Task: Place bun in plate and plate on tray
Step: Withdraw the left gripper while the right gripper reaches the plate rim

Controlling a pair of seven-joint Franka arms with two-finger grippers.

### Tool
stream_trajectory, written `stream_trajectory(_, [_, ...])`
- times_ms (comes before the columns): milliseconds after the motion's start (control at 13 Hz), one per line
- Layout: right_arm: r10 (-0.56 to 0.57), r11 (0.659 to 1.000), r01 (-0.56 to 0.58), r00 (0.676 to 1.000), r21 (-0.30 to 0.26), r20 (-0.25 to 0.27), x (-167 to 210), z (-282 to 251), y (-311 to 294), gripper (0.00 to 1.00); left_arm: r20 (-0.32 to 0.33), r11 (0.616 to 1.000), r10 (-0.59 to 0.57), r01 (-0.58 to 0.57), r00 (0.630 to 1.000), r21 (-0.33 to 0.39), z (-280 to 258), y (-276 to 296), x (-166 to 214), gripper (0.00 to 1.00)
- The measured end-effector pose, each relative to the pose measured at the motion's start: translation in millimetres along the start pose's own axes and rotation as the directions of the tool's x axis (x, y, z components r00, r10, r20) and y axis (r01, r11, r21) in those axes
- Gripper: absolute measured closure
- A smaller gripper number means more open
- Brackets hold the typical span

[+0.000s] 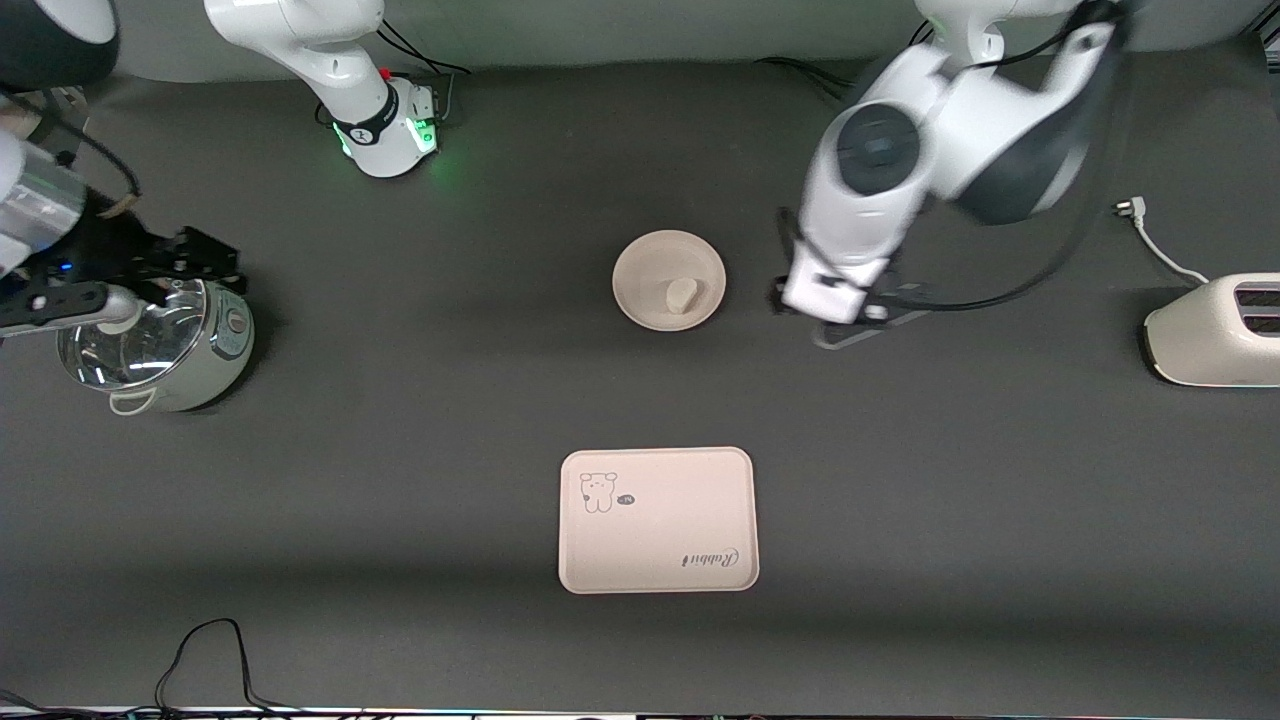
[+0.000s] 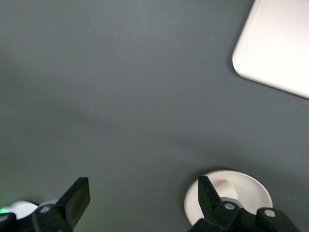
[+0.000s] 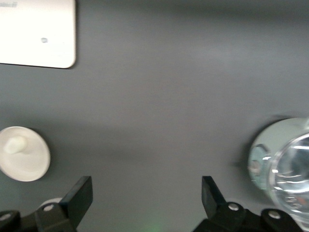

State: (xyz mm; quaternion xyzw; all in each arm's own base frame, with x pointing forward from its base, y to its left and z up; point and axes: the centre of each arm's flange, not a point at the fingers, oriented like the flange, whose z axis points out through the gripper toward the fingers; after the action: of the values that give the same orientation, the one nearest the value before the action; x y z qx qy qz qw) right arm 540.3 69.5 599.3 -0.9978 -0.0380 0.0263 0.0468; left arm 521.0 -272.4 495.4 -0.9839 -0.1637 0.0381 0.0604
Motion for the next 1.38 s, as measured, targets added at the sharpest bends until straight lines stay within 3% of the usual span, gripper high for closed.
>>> stream_trajectory(231, [0.044, 0.999, -0.044, 0.999, 0.012, 0.009, -14, 8, -100, 0.00, -0.005, 0.995, 0.098, -0.098, 0.995, 0.017, -24, -93, 55, 0.00])
stream_trajectory(462, [0.098, 0.995, -0.097, 0.995, 0.020, -0.009, -56, 23, -230, 0.00, 0.005, 0.988, 0.150, -0.150, 0.989, 0.032, -32, -184, 96, 0.00])
stream_trajectory(769, [0.029, 0.999, -0.029, 1.000, 0.022, -0.004, -120, 64, -354, 0.00, 0.000, 0.983, 0.179, -0.179, 0.984, 0.032, -48, -228, 92, 0.00])
stream_trajectory(1154, [0.027, 0.998, -0.031, 0.998, 0.061, 0.059, -139, 93, -387, 0.00, -0.002, 0.985, 0.170, -0.170, 0.985, 0.006, -35, -276, 90, 0.00])
stream_trajectory(1385, [0.045, 0.996, -0.048, 0.998, 0.074, 0.043, -142, 111, -375, 0.00, 0.001, 0.984, 0.177, -0.177, 0.984, -0.026, -33, -294, 95, 0.00])
